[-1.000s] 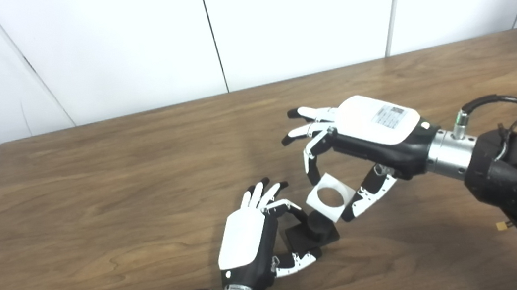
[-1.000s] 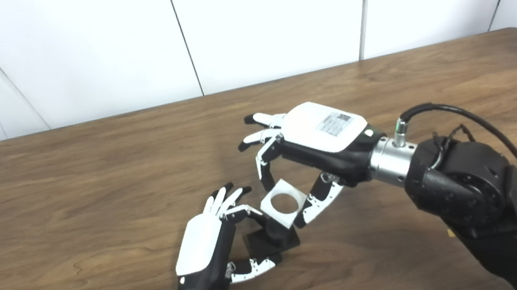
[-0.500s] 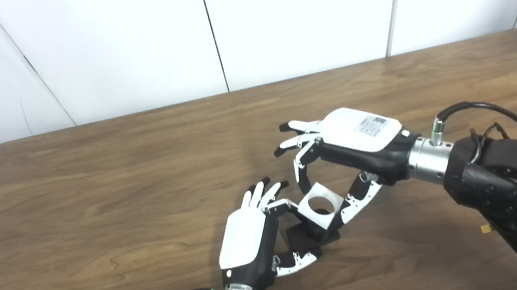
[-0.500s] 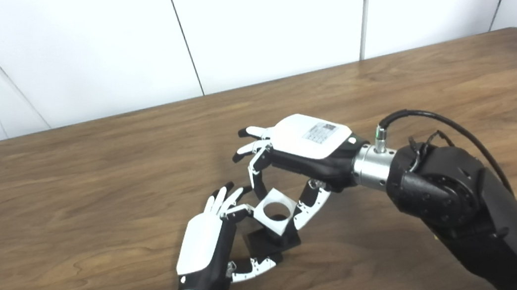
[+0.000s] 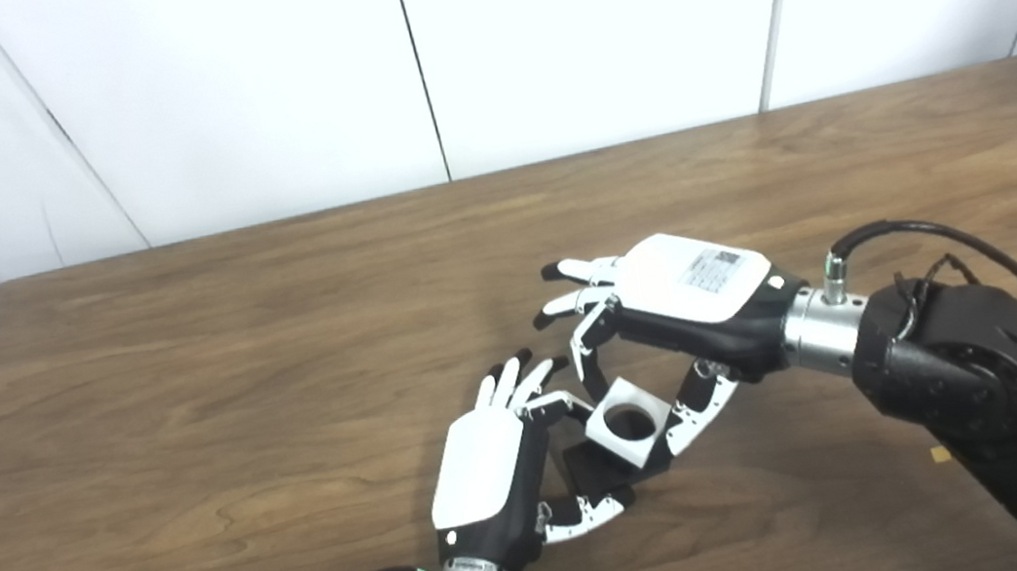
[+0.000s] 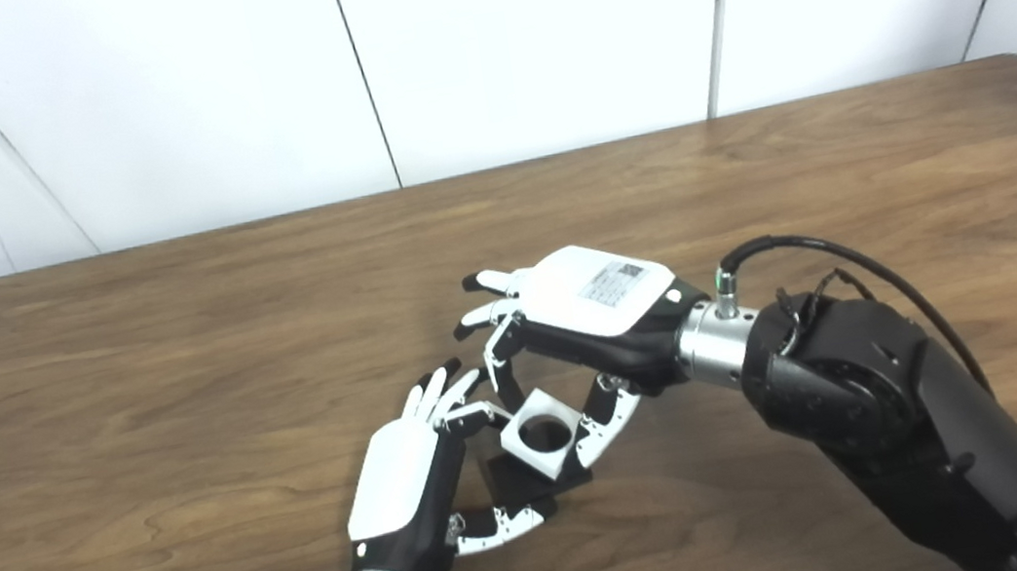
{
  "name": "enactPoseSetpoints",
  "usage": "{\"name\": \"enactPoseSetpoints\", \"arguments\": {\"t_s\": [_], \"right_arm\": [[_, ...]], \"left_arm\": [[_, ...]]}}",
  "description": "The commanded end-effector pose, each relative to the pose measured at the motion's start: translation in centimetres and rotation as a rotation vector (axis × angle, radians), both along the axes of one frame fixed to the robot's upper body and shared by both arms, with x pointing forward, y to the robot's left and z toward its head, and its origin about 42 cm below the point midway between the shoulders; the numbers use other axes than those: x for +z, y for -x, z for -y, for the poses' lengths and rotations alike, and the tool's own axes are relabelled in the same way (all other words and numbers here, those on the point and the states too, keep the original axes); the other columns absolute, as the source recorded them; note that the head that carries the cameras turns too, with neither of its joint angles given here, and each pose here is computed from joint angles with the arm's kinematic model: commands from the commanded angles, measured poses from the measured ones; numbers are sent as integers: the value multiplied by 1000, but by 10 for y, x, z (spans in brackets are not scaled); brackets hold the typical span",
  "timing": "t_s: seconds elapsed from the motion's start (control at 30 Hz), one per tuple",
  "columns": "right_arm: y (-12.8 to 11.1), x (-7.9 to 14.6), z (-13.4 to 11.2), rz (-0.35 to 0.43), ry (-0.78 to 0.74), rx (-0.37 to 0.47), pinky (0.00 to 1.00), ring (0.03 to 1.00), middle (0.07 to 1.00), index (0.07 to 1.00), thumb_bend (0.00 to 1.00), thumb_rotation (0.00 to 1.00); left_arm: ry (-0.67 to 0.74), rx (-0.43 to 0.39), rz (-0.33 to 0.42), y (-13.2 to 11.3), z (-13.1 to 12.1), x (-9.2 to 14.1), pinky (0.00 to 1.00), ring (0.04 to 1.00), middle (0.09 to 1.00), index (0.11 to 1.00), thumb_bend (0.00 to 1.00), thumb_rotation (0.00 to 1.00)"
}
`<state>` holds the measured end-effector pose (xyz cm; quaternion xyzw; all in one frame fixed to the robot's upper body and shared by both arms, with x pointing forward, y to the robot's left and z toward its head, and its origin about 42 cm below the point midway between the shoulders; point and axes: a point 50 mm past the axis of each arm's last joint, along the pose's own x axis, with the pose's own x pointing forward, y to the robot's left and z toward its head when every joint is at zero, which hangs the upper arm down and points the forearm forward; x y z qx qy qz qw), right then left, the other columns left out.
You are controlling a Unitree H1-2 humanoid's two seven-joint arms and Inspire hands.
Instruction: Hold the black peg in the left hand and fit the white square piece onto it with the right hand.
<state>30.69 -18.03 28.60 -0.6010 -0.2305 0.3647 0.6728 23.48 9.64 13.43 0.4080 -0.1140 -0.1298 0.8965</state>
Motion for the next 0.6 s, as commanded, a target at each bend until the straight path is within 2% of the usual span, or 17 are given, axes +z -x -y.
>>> {"name": "enactPoseSetpoints", "arguments": {"t_s": [0.0, 0.57], "right_arm": [[-2, 14, 0, 67, -1, 15, 940, 1000, 889, 488, 525, 139], [-1, 12, 1, 51, 18, 11, 930, 1000, 889, 490, 525, 139]], "left_arm": [[-17, -7, -4, -2, 3, -1, 1000, 990, 910, 495, 502, 71], [-12, 0, 5, -2, 3, 0, 1000, 988, 907, 494, 503, 71]]}}
